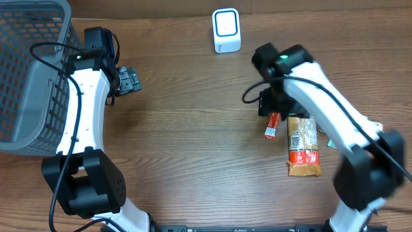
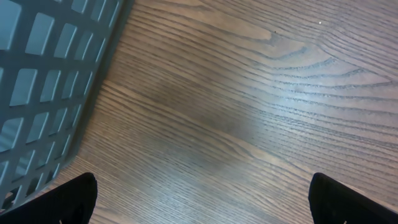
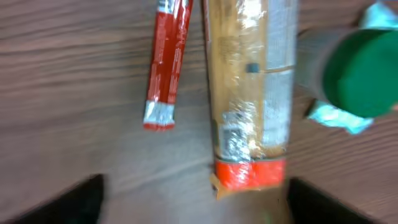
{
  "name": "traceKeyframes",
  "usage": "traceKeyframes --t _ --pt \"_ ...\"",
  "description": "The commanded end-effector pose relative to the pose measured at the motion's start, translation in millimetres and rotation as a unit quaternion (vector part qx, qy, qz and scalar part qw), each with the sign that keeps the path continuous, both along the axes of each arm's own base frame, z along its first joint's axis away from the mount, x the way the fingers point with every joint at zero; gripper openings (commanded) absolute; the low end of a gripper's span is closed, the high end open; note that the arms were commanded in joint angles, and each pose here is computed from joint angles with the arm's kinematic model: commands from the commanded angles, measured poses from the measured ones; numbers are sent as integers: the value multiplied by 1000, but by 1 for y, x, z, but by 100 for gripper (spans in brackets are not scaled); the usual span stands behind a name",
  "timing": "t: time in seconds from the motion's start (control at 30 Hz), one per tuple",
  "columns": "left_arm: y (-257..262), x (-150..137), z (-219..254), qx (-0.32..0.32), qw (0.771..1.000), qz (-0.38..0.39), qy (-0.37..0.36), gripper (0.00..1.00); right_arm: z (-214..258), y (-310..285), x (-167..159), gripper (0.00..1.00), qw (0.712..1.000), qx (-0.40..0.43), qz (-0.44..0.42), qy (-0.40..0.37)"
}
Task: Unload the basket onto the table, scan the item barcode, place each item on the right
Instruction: 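Lower the sachet beside the snack tube and open the right gripper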
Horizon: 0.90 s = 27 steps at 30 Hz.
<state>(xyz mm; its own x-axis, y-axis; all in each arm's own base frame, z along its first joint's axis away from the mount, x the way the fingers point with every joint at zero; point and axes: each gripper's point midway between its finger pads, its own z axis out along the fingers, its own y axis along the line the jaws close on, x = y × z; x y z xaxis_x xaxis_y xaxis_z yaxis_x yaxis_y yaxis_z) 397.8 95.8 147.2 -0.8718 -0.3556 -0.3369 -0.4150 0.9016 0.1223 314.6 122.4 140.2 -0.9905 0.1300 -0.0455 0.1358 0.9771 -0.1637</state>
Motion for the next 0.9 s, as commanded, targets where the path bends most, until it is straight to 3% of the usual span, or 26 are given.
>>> traceKeyframes --t 0.0,0.27,0.6,0.87 --pt "-3 4 9 1 1000 -9 -12 100 26 -2 -2 100 999 16 -5 -36" --pt "-3 4 9 1 1000 -9 -12 100 27 1 1 100 999 24 -5 -43" --pt "-3 4 9 1 1000 -9 -12 100 31 18 34 100 992 60 -5 -112" --pt "-3 4 9 1 1000 -9 -12 100 32 20 38 100 991 64 -5 -121"
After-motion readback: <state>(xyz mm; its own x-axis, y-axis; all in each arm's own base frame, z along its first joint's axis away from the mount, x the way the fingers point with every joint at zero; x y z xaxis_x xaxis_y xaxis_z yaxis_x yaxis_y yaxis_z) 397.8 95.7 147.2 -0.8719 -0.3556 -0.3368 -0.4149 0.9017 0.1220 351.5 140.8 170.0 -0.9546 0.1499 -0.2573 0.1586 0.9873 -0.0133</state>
